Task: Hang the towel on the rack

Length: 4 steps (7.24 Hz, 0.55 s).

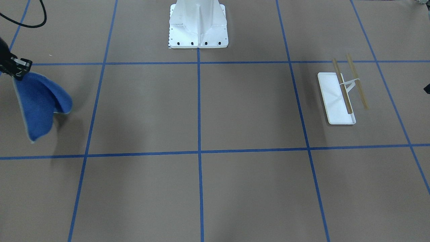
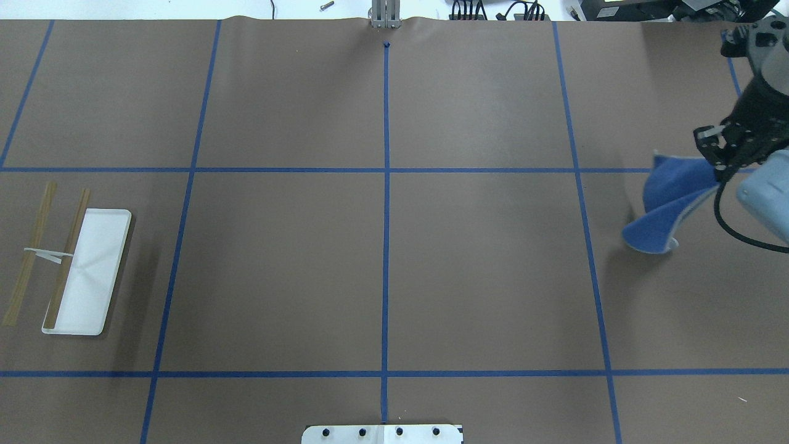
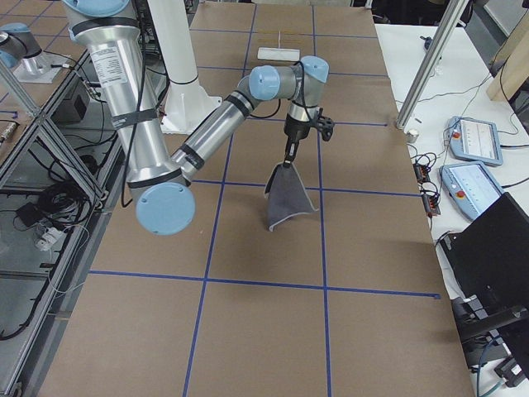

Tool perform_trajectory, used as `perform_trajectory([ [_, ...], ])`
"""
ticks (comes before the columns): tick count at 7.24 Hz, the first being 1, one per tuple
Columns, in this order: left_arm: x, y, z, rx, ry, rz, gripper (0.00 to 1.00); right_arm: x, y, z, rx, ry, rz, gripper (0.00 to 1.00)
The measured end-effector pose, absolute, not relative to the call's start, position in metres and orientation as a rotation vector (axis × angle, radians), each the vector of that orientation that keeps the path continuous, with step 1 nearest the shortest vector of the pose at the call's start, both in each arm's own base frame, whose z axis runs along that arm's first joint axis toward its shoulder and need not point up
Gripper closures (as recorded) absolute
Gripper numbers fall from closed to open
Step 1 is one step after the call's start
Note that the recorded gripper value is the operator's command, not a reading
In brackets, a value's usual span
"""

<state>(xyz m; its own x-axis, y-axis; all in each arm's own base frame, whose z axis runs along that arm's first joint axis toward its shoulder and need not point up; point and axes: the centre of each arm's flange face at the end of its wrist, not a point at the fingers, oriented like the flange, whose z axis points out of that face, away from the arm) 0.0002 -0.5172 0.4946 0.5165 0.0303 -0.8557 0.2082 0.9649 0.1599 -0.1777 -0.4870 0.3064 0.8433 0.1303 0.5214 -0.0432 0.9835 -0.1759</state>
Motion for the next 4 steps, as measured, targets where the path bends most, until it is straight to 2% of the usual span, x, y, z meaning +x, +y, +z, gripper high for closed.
perform_trajectory([
  [4, 0.083, -0.574, 0.367, 0.085, 1.170, -0.344, 0.02, -0.299, -0.535, 0.149, -0.154, -0.671, 0.376, 1.00],
])
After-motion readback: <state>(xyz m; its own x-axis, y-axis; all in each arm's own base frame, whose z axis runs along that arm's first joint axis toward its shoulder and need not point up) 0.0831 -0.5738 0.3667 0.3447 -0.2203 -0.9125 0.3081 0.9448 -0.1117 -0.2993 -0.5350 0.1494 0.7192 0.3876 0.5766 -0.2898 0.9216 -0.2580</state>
